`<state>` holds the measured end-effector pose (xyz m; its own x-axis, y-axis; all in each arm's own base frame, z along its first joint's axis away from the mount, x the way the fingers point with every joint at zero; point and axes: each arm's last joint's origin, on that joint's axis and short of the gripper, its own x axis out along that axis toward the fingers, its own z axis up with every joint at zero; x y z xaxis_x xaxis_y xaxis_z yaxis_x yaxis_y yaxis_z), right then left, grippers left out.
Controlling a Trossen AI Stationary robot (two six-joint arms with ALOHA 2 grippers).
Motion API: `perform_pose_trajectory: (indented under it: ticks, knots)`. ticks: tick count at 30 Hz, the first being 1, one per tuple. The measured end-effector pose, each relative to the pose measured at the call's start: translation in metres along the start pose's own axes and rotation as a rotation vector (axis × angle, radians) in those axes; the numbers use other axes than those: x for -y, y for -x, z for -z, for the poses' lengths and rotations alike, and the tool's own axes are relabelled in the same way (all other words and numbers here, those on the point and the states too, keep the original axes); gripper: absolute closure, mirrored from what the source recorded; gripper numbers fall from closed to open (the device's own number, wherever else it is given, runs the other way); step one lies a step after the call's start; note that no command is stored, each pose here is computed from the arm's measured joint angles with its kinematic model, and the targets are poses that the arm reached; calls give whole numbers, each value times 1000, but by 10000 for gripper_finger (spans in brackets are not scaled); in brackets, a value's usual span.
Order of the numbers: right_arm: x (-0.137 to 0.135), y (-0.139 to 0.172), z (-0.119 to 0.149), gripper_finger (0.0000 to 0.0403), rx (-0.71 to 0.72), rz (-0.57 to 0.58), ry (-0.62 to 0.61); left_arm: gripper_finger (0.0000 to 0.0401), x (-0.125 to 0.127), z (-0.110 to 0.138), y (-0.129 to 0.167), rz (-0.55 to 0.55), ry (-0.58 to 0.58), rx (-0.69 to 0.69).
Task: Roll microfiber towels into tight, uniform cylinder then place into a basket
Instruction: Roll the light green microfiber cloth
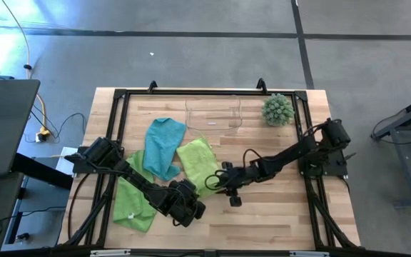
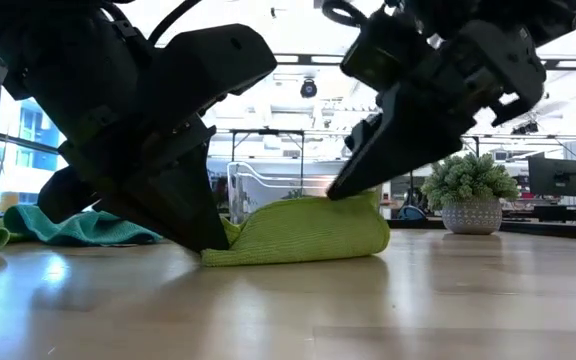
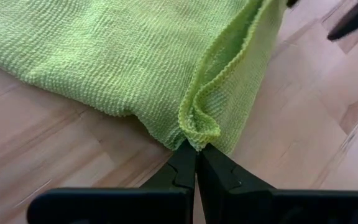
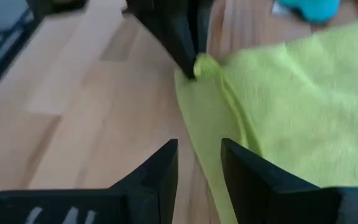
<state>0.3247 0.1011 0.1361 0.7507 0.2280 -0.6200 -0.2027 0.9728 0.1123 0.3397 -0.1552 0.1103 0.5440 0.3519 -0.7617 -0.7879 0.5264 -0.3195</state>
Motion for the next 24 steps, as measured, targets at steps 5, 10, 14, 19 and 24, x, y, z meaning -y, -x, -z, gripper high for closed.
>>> perform_pose_trajectory:
  ticks: [5, 10, 14, 19, 24]
  knots:
    - [4, -3, 7, 289, -44, 106, 3, 401, 0, 0, 0, 0, 0, 0]
    - [6, -8, 15, 289, -93, 115, -4, 401, 0, 0, 0, -1, 0, 0]
    - [6, -12, 21, 289, -125, 121, -17, 401, 0, 0, 0, -3, -12, -1]
    - [7, -16, 25, 289, -136, 124, -23, 396, 0, 0, 0, -2, -74, -8]
    - [7, -17, 26, 289, -143, 126, -27, 360, -1, 1, 0, -3, -113, -31]
